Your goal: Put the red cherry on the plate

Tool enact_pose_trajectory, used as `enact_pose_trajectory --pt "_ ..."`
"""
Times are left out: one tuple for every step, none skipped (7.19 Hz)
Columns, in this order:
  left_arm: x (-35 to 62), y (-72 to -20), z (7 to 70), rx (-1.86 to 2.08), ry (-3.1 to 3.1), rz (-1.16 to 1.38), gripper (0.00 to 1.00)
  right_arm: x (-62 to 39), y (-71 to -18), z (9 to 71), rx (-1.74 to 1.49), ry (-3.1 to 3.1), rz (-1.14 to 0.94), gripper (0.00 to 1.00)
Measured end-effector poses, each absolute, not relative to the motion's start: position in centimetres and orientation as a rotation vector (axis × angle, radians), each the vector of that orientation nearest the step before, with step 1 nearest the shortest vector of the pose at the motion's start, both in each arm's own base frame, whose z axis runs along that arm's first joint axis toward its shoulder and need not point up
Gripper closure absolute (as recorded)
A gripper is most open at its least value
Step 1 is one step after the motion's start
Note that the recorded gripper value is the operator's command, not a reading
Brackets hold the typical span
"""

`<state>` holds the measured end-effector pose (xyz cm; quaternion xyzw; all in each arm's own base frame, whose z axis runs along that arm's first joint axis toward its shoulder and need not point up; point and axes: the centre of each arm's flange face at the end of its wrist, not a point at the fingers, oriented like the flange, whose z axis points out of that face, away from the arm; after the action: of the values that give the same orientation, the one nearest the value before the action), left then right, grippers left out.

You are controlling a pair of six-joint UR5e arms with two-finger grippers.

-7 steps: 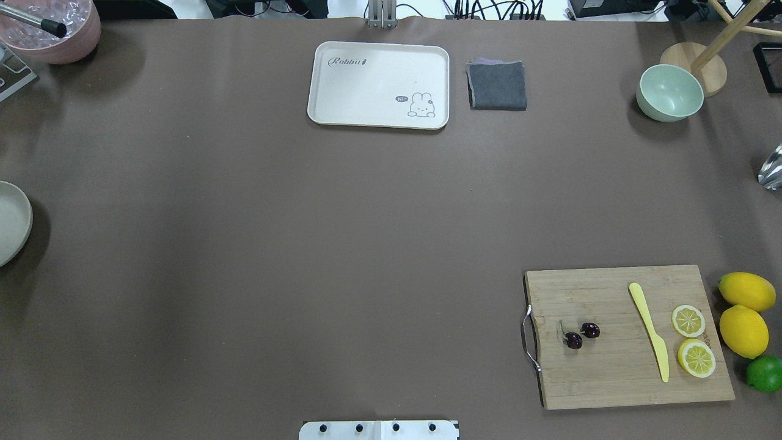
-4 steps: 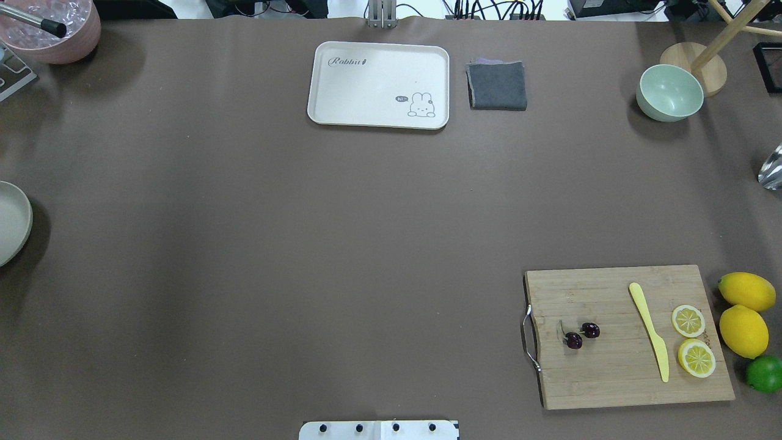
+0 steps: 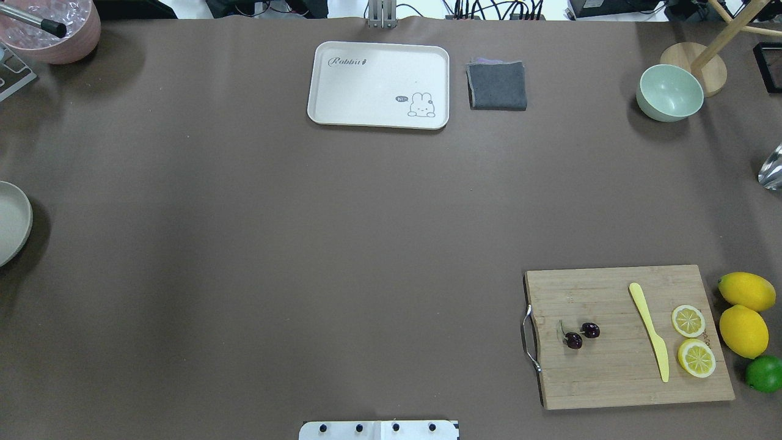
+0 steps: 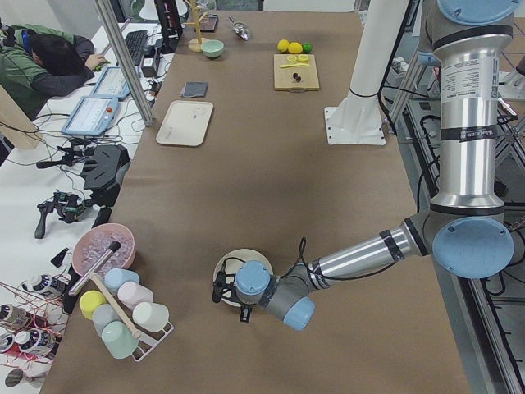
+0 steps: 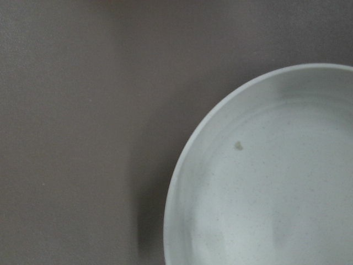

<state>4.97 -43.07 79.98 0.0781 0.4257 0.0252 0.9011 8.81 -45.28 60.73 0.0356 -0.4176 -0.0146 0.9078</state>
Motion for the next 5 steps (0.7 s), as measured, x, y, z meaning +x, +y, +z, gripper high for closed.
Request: enact_pose_trajectory --pt "5.0 -43.1 80.0 0.162 0.88 0.052 1.0 8.8 -45.3 60.7 0.074 -0.862 -0.031 0.0" --pt "5.0 -43.0 80.0 0.162 0.88 0.053 1.0 8.8 -45.3 60.6 0.076 -0.862 -0.031 0.0" --pt "5.0 -43.0 79.7 0.166 0.883 0.055 1.0 8.8 -45.3 60.6 0.076 -0.862 -0.031 0.0" --pt "5.0 -43.1 79.2 0.176 0.886 0.059 1.0 8.8 -45.3 60.6 0.077 -0.862 -0.031 0.0" --pt "5.1 -43.4 78.3 0.19 0.89 0.062 1.0 8.8 -45.3 60.6 0.076 -0.862 -0.031 0.0"
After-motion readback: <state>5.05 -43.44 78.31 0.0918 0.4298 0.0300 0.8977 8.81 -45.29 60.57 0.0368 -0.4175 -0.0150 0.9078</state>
